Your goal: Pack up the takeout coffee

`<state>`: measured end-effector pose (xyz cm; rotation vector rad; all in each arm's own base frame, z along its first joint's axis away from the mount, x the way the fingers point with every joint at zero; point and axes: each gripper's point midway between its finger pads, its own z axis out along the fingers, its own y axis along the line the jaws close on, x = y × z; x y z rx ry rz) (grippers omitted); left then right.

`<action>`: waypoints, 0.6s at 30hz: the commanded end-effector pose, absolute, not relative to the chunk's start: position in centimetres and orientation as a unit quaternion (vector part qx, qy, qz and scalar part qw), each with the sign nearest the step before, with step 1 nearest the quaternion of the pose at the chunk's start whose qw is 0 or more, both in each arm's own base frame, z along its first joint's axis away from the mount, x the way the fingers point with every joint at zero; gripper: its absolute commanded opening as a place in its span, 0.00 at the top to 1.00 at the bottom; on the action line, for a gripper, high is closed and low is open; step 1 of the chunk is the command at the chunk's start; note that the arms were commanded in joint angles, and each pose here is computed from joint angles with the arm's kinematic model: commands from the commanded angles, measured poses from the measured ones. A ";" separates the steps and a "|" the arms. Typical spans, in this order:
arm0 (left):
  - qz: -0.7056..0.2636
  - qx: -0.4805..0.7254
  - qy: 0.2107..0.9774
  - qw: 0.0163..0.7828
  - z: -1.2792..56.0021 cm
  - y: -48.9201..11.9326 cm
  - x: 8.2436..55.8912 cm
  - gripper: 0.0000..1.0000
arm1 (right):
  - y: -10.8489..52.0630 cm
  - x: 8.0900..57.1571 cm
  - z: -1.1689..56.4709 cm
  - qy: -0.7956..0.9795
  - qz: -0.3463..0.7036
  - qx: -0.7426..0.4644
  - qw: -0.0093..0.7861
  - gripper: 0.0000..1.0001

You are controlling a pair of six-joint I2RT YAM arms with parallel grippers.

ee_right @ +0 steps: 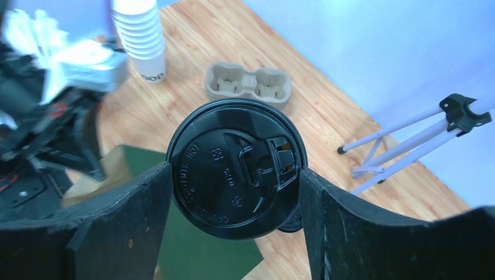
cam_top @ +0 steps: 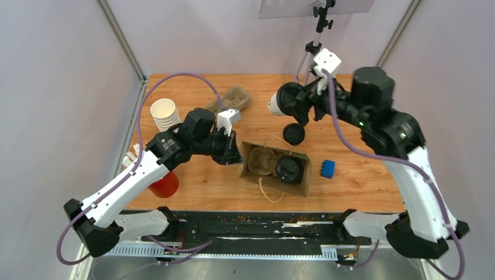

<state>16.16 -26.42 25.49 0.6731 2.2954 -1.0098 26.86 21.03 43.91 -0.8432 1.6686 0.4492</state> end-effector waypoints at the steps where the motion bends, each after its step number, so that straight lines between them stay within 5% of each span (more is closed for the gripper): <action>1: -0.370 0.232 0.852 0.287 27.6 -26.7 17.4 0.94 | 20.3 21.1 45.5 0.695 0.261 -0.369 0.560 0.28; 9: -0.385 0.218 0.850 0.287 28.1 -27.1 17.4 0.93 | 20.4 12.9 48.1 0.609 0.398 -0.381 0.570 0.28; 18: -0.399 0.211 0.846 0.284 27.8 -27.3 17.1 0.93 | 20.1 11.3 45.1 0.611 0.405 -0.408 0.544 0.28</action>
